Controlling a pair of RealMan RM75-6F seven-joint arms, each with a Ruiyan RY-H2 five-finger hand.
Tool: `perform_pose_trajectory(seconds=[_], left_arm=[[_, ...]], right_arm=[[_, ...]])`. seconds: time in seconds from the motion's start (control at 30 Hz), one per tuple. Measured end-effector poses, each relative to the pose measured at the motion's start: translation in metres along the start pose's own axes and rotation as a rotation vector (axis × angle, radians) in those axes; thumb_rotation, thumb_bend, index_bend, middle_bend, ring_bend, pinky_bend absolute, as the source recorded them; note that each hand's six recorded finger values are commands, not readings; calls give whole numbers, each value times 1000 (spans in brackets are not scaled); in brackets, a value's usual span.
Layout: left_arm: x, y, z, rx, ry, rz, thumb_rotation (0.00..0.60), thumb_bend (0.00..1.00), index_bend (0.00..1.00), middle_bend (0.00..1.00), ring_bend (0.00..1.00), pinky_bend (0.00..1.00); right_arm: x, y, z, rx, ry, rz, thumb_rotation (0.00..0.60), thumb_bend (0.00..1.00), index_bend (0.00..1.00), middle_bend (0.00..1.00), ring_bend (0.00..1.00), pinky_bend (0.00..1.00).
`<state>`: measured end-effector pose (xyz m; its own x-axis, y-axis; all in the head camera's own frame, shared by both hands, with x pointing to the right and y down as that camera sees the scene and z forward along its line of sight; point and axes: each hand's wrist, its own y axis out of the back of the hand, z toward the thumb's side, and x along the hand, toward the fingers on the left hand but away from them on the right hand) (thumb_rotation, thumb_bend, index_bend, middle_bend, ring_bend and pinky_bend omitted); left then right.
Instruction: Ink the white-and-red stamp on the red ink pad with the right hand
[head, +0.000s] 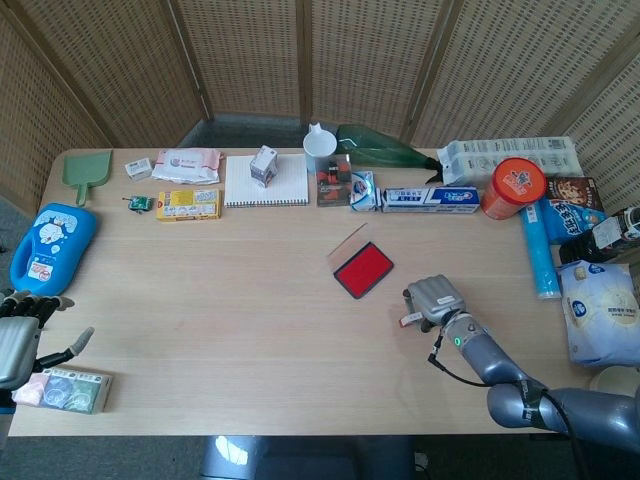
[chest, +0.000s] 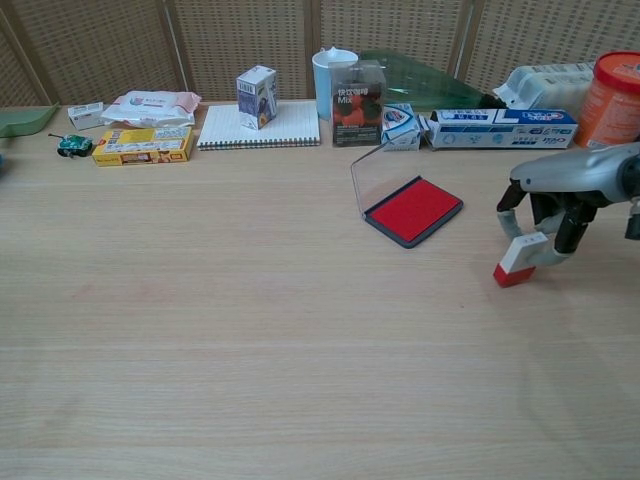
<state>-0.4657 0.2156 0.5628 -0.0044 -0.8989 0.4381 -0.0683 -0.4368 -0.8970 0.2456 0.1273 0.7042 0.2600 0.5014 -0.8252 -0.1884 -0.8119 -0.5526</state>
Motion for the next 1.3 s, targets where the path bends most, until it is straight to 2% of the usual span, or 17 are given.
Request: perform_pose_trajectory(seconds=[1.3], left_arm=[[0,-2,1,0,-6,-3,129,215,305,378,271,161]], right_arm=[[1,-8,-6,-19,-19,21,600,342,531,1000,1000,1000]])
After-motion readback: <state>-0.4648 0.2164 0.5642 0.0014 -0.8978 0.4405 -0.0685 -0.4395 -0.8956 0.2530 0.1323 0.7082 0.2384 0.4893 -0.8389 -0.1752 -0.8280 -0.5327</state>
